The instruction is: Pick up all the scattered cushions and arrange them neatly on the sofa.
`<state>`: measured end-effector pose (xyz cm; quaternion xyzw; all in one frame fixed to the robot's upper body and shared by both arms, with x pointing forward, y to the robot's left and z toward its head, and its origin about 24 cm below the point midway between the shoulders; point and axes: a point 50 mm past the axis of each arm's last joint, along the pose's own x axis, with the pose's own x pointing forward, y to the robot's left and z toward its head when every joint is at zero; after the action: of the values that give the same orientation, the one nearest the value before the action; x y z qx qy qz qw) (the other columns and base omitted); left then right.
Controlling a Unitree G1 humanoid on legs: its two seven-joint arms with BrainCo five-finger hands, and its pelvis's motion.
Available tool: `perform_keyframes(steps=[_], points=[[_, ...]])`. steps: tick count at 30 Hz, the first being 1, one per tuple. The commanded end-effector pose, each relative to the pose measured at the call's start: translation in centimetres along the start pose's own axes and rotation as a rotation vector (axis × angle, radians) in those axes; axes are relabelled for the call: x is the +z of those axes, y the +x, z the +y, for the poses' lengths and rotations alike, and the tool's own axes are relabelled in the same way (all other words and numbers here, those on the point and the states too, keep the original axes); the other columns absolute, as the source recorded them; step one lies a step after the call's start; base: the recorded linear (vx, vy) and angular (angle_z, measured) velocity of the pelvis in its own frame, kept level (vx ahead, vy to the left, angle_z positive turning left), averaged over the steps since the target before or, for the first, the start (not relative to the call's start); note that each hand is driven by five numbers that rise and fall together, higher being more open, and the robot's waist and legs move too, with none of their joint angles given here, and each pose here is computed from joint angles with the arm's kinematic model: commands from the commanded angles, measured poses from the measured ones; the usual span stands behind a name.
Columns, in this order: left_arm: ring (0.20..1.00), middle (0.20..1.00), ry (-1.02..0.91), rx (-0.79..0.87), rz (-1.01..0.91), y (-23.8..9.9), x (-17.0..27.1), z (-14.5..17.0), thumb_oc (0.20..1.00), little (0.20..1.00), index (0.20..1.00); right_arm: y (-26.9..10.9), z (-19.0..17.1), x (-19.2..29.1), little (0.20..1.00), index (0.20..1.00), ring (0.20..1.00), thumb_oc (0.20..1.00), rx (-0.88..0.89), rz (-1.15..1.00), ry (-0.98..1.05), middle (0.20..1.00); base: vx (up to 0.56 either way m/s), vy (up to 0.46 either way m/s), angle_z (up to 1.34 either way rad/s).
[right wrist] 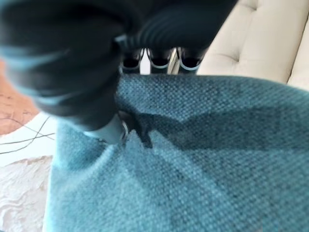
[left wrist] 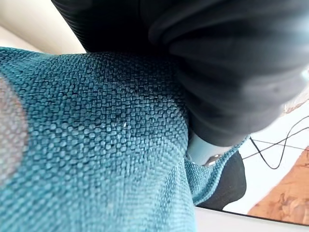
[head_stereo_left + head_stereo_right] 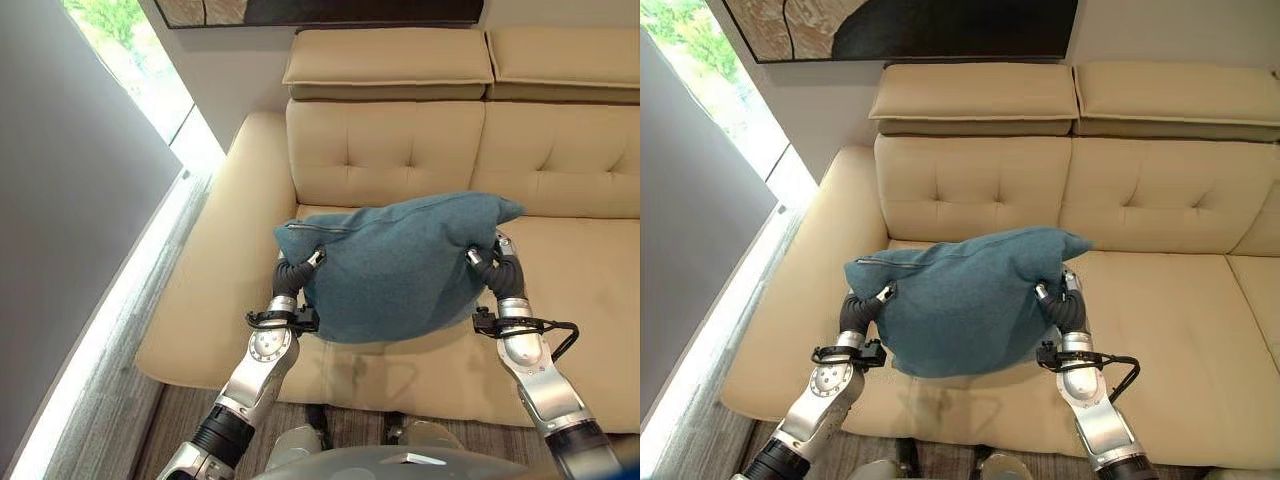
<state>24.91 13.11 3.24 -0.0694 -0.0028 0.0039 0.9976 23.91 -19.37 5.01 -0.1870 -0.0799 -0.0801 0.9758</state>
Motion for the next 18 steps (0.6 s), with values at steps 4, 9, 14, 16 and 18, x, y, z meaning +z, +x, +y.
perform_keyframes(steps=[4,9,14,16,18], points=[[0.200,0.200,0.053,-0.094,-0.230,1.7,4.2,-2.0,0.200,0.200,0.200,1.3,1.6,3.9,0.200,0.200,0.200,0.200,0.019,-0.205,0.084,0.200,0.13,0.062,-0.07],[0.200,0.200,0.085,-0.072,-0.240,2.3,4.4,-1.8,0.200,0.200,0.200,2.1,1.9,4.5,0.200,0.200,0.200,0.200,0.016,-0.227,0.089,0.200,0.07,0.059,-0.07],[0.200,0.200,0.138,-0.035,-0.305,4.8,6.1,-2.3,0.200,0.200,0.200,4.8,2.6,7.4,0.200,0.200,0.200,0.200,0.001,-0.340,0.088,0.200,-0.04,0.039,-0.18],[0.200,0.200,0.150,-0.036,-0.343,5.9,7.3,-2.8,0.200,0.200,0.200,5.7,2.8,8.5,0.200,0.200,0.200,0.200,-0.009,-0.378,0.091,0.200,-0.10,0.016,-0.18],[0.200,0.200,0.140,-0.043,-0.396,7.6,9.4,-4.2,0.200,0.200,0.200,7.4,3.5,10.6,0.200,0.200,0.200,0.200,-0.010,-0.436,0.091,0.200,-0.19,0.022,-0.04]])
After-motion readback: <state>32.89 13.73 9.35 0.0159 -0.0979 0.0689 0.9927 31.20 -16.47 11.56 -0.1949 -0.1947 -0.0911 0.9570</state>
